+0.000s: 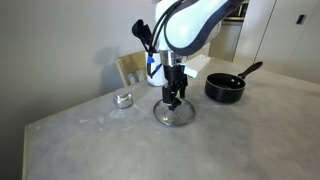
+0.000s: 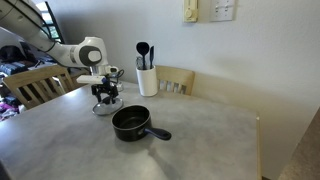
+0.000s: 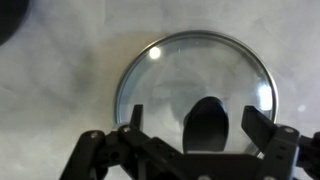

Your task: Put the lid on the black pot

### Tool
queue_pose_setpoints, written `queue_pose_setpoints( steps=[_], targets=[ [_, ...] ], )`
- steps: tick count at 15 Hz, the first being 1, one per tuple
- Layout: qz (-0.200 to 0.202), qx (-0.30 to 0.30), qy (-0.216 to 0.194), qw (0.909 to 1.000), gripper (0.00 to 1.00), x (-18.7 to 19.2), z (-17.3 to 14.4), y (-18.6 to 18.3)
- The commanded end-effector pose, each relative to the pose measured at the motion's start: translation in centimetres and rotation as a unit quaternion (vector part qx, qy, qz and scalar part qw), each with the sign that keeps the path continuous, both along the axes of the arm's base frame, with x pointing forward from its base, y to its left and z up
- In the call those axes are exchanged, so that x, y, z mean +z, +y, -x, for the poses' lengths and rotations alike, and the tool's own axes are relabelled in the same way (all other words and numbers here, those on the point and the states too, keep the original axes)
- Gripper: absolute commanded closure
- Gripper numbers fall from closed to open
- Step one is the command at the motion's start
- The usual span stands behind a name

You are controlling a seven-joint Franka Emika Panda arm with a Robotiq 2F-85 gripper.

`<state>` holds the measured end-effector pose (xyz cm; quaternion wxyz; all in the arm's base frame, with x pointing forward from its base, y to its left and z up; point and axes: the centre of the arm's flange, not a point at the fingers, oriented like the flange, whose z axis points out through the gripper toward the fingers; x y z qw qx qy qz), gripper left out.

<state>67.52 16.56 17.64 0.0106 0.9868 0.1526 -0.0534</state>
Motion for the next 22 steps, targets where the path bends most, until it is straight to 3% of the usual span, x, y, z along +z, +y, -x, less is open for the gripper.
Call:
queue_pose_setpoints(
  steps=[1,9,10,11,12,13,22],
  targets=[
    [0.006,0.003,0.004,1.0,0.26,-0.5,0.0,0.0],
    [0.006,-0.002,-0.006,1.0,0.81,-0.2,-0.7,1.2],
    [0.007,-0.006,-0.008,0.9999,0.61,-0.2,-0.8,1.4],
    [0.008,-0.01,-0.01,0.9999,0.55,-0.2,-0.9,1.5],
    [0.01,-0.014,-0.012,0.9998,0.77,-0.2,-0.9,1.6],
    [0.01,-0.016,-0.013,0.9997,0.82,-0.2,-1.0,1.7],
    [0.047,-0.009,-0.041,0.998,0.85,4.0,-0.6,3.2]
  ],
)
